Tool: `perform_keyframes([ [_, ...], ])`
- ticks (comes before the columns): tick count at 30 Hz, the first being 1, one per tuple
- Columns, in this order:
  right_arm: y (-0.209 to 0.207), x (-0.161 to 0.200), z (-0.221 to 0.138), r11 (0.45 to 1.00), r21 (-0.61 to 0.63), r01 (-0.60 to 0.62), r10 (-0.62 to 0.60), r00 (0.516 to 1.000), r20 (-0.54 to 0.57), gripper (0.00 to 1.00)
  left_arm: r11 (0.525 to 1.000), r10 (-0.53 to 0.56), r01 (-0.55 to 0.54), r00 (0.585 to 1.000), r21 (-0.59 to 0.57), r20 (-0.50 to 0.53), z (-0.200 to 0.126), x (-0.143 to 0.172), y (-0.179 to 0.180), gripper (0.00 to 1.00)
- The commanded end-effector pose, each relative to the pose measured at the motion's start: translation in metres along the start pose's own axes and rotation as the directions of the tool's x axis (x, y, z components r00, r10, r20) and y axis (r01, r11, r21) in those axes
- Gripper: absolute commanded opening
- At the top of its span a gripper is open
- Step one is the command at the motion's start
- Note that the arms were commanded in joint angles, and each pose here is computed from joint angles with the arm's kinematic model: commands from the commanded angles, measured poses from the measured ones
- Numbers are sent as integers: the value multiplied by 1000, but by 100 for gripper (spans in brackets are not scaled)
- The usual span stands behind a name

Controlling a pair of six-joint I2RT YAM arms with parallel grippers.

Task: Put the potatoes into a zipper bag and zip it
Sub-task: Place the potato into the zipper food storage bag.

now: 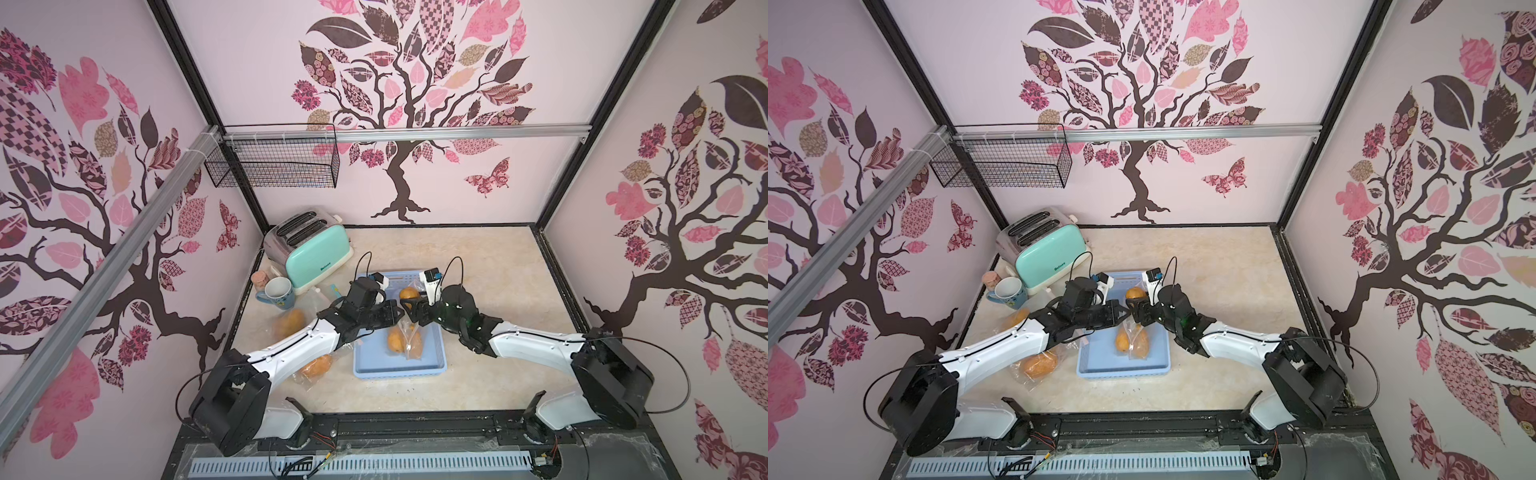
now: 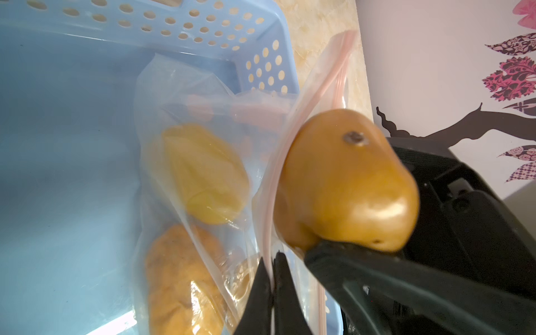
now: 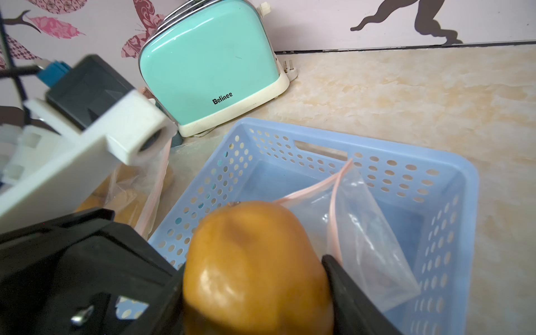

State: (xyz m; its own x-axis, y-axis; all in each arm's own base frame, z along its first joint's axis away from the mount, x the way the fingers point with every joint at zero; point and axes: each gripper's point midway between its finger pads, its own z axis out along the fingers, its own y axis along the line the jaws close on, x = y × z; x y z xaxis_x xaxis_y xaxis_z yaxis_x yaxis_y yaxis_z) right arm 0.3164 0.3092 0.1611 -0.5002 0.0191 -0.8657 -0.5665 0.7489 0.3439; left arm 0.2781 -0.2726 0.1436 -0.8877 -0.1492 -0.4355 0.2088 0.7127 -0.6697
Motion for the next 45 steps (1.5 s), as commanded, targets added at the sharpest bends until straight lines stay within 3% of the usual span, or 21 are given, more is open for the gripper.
perform_keyframes([
  [1, -4, 11, 10, 999, 10, 35, -34, 998, -55, 57, 999, 44, -44, 996, -4, 79, -18, -24, -15, 0],
  [9, -2, 17, 11, 997, 0, 79, -79, 991, -110, 59, 997, 72, -68, 992, -32, 104, -27, -31, -16, 0],
  [15, 6, 15, 8, 995, -37, 91, -95, 987, -133, 75, 989, 138, -133, 987, -58, 88, -33, -35, -21, 0],
  [22, 18, -10, -14, 993, -66, 103, -106, 993, -49, 84, 981, 191, -188, 979, -48, 72, -41, -35, -29, 0],
  [31, 62, -21, -41, 943, -313, 113, -108, 994, 35, 81, 975, 224, -224, 973, -2, 55, -50, -35, -45, 0],
  [37, 55, -14, -32, 954, -276, 116, -124, 992, -12, 72, 969, 247, -247, 967, 6, 65, -63, -39, -55, 0],
  [45, 69, -51, -76, 937, -310, 161, -111, 979, 173, 71, 936, 345, -345, 938, -65, 0, -90, -34, -55, 0],
])
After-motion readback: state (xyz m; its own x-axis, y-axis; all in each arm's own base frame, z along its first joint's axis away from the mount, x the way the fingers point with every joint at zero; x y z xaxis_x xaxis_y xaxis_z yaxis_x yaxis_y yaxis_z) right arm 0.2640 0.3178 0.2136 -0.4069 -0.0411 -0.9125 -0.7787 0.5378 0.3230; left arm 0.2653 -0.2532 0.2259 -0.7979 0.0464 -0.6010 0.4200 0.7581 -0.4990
